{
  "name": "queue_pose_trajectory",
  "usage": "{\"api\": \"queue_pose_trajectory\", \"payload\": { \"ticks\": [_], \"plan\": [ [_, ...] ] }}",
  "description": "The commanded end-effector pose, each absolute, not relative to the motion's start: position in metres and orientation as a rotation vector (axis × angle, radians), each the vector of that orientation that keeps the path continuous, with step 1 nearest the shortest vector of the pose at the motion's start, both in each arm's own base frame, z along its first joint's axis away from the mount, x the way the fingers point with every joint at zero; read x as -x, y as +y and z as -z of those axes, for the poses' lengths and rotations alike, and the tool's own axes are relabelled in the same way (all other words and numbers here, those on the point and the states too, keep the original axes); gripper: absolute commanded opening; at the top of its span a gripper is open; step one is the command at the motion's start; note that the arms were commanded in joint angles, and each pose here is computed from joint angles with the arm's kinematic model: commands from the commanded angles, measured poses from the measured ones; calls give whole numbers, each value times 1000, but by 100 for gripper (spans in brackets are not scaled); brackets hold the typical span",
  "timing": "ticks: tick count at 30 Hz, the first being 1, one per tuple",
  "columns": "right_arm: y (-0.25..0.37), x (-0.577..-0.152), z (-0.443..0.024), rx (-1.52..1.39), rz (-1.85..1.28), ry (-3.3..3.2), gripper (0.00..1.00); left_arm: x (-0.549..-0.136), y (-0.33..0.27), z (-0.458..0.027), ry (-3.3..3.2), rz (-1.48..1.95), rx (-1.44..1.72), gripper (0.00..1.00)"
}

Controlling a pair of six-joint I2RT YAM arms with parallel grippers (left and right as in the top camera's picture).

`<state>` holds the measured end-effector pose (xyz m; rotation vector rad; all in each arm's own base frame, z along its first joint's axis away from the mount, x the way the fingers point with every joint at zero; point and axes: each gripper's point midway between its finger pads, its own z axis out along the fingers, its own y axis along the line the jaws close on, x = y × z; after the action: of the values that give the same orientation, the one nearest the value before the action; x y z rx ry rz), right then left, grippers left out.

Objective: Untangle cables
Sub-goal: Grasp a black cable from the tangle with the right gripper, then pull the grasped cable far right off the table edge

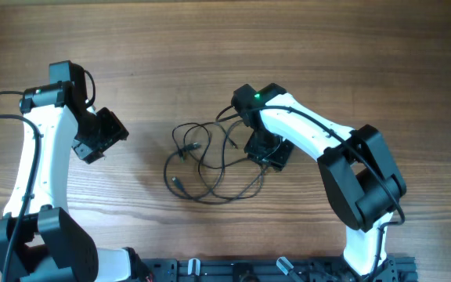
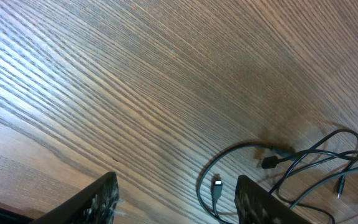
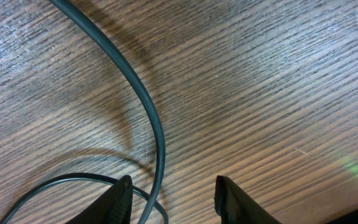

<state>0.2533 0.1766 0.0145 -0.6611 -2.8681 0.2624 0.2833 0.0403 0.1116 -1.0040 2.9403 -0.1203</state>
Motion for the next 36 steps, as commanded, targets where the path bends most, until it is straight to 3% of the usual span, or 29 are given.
{"api": "queue_pose_trajectory", "payload": {
  "ticks": [1, 6, 9, 11, 15, 19, 22, 24, 29, 33, 36],
  "plan": [
    [171, -251, -11, 649, -297, -2885, 45, -286, 44, -121, 2911, 109, 980, 61],
    [168, -243, 4, 649, -286, -2875, 42, -286, 44, -121, 2911, 110, 980, 61],
    [168, -242, 5, 650, -284, -2873, 24, -286, 44, -121, 2911, 110, 980, 61],
    [168, -243, 6, 649, -278, -2877, 4, -286, 44, -121, 2911, 110, 980, 61],
    [189, -257, 7, 311, -97, -2955, 4, -286, 44, -121, 2911, 110, 980, 61],
    [209, -284, -30, 98, 47, -3066, 4, -286, 44, -121, 2911, 110, 980, 61],
    [230, -315, -107, -150, 230, -3227, 4, -286, 44, -121, 2911, 110, 980, 61],
    [245, -332, -185, -371, 410, -3365, 4, -286, 44, -121, 2911, 110, 980, 61],
    [251, -340, -356, -703, 806, -3676, 4, -285, 44, -121, 2914, 109, 981, 61],
    [219, -332, -455, -638, 929, -3976, 4, -283, 43, -120, 2924, 108, 984, 61],
    [182, -330, -493, -417, 788, -4202, 4, -281, 43, -120, 2930, 106, 986, 61]
  ]
}}
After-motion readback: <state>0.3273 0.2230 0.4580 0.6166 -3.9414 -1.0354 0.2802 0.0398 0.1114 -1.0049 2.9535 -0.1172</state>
